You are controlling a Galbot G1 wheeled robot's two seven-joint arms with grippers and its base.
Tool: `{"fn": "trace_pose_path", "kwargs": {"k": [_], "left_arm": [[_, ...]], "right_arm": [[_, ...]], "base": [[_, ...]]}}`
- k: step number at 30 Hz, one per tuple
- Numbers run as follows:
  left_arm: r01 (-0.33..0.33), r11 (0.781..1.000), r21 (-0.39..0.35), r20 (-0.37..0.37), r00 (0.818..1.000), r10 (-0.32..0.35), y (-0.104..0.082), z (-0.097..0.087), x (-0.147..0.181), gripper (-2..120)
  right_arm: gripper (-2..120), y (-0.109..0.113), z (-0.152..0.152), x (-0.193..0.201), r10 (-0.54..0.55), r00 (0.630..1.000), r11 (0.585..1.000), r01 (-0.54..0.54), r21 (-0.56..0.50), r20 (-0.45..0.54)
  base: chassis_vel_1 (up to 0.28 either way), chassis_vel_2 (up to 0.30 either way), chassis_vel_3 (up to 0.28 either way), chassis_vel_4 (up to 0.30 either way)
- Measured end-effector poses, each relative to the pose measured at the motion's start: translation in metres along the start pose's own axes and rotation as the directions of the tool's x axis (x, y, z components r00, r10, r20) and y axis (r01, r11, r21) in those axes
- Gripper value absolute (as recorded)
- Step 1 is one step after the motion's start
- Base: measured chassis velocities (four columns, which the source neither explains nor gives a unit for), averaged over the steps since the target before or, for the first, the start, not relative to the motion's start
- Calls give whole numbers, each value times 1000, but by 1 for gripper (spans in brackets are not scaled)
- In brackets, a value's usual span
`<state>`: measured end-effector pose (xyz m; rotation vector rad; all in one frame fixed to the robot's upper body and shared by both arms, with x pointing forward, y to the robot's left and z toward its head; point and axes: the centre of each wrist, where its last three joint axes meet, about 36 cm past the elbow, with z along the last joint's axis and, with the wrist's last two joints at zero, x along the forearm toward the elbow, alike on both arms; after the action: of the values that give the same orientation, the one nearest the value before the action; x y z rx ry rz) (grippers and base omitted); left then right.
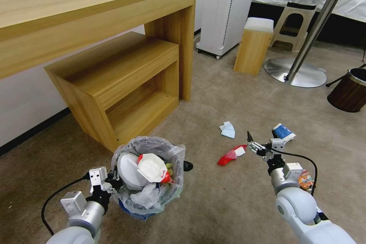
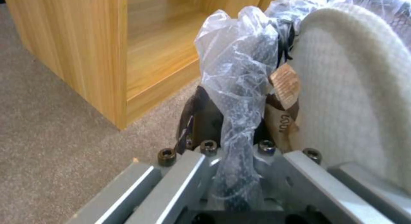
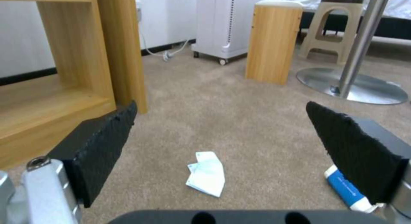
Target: Pick up the trash bin and place the garbage on the floor into it.
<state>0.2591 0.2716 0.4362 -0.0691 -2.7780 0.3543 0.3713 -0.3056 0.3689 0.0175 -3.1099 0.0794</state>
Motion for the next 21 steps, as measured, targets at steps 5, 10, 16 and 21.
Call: {"fn": "trace_pose_path", "kwargs": {"k": [5,10,16,21], "left_arm": [[3,1000,3,3,1000,-3,0,-1,0,1],[7,1000,7,7,1000,-7,0,-1,-1,1],[10,1000,11,8,1000,-10,0,-1,-1,1],[15,1000,10,7,1000,-15,1,0,0,1]], "right_arm": [[100,1,1,-1,0,1000,1000,0,-2,10],[100,1,2,-1,0,1000,1000,0,-1,17],[100,2,3,0,0,1000,1000,0,3,17],[100,2,4,0,5,1000,1000,-5,2,10]], "base": [[0,0,0,0],[0,0,0,0],[0,0,0,0],[0,0,0,0]]}}
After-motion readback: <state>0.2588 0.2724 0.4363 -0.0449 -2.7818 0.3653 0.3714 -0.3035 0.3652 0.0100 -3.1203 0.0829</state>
